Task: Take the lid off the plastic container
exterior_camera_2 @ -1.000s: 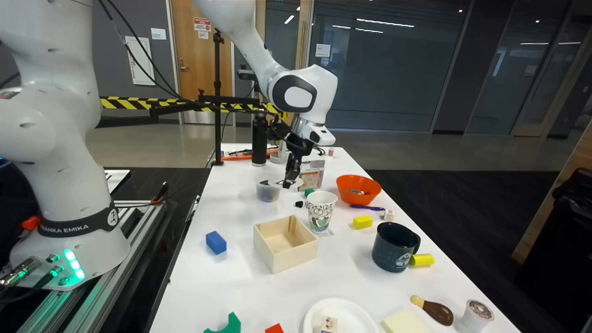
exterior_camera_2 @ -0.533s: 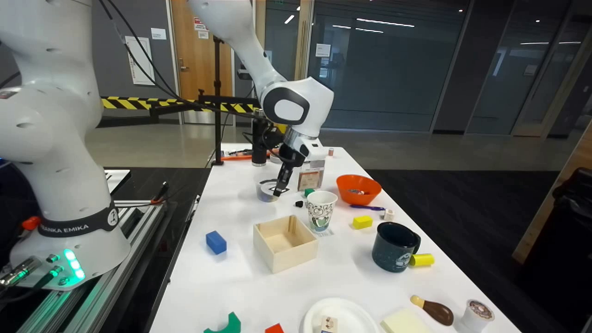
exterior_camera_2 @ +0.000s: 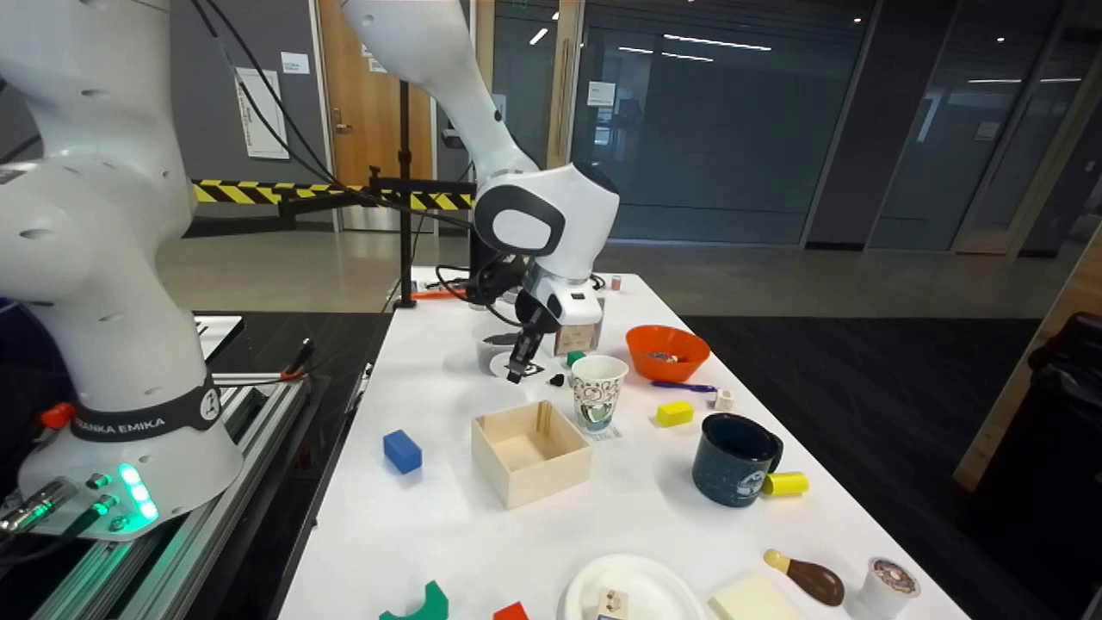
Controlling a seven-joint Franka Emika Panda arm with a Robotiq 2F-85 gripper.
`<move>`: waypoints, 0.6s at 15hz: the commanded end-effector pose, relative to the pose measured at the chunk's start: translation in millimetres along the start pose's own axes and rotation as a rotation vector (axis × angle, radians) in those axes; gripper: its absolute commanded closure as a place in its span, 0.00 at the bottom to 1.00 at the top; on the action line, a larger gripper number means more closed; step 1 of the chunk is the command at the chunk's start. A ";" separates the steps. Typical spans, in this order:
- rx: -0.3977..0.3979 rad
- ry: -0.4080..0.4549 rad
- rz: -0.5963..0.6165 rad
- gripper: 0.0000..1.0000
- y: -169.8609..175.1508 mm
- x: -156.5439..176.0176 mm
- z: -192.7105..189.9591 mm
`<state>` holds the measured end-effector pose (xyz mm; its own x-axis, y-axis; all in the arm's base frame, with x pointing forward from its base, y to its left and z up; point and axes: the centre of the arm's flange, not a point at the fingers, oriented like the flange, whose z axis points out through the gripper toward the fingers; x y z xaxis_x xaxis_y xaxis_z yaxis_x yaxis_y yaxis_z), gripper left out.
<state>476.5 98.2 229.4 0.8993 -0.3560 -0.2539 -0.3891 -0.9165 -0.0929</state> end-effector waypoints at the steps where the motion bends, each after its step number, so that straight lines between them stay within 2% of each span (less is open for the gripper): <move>1: 0.041 0.011 0.047 0.99 13.5 -4.4 -0.1; 6: 0.107 -0.014 0.061 0.99 3.1 -5.1 4.1; 9: 0.111 -0.034 0.057 0.99 -5.7 -10.1 10.3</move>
<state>473.6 101.6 226.6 0.8681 -0.4059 -0.2856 -0.4589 -0.8758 -0.1500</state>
